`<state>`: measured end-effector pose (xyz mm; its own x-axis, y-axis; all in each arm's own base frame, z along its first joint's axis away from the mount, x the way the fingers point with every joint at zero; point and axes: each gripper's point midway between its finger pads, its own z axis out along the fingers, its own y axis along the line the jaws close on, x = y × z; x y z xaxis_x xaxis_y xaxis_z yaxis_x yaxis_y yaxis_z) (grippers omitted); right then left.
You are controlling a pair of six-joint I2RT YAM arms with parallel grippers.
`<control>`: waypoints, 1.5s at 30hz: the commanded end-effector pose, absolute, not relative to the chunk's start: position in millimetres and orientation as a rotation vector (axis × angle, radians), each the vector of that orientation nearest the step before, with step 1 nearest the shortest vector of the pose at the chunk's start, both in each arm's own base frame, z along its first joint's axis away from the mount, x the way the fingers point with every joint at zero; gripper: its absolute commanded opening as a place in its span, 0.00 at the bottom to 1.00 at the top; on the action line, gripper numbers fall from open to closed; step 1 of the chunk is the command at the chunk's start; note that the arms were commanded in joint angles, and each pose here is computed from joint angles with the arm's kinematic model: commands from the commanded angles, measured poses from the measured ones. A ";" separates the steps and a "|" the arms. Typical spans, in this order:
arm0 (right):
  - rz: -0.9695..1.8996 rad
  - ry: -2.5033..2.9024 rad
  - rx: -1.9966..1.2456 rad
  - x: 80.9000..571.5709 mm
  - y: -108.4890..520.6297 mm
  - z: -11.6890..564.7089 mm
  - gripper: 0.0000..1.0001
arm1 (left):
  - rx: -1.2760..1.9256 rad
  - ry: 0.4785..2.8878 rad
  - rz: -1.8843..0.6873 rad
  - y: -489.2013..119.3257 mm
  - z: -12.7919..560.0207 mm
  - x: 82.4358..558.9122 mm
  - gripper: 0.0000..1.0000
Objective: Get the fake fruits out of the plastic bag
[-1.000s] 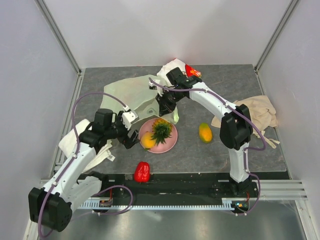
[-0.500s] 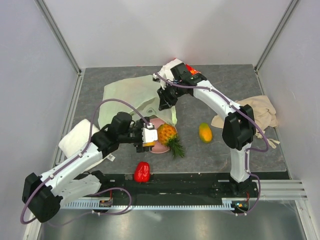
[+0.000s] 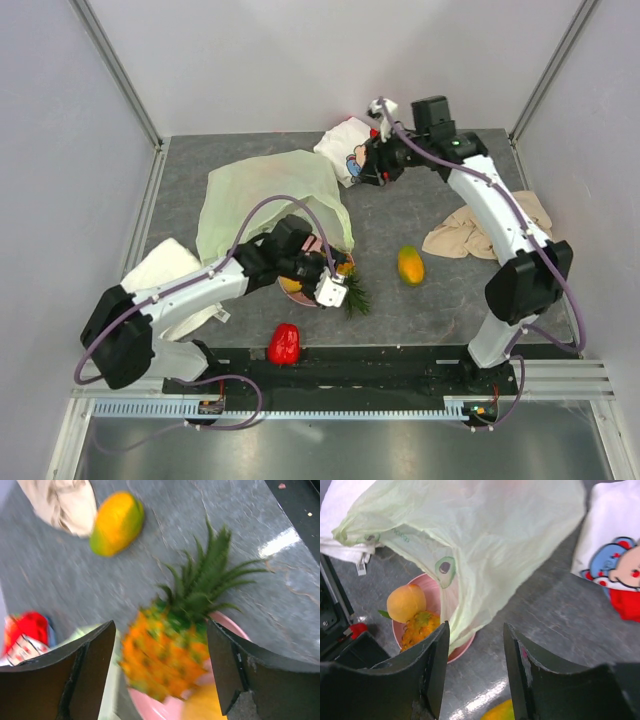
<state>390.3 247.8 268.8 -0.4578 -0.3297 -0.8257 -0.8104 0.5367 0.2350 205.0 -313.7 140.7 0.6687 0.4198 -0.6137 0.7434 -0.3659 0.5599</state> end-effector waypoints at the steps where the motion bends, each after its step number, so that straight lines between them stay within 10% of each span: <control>1: 0.812 2.036 -0.824 393.3 221.1 276.1 0.55 | 2.132 0.564 -0.526 -338.1 155.3 186.0 0.75; 29: 0.814 2.181 -0.635 397.7 143.3 239.4 0.58 | 2.684 0.507 -0.618 -337.6 62.5 190.5 0.64; 36: 0.707 2.314 -0.630 379.1 123.8 206.9 0.59 | 2.566 0.708 -0.606 -355.6 72.3 205.6 0.03; 45: 0.706 2.438 -0.532 353.5 117.0 183.0 0.64 | 1.967 0.946 -0.639 -420.3 187.2 264.6 0.02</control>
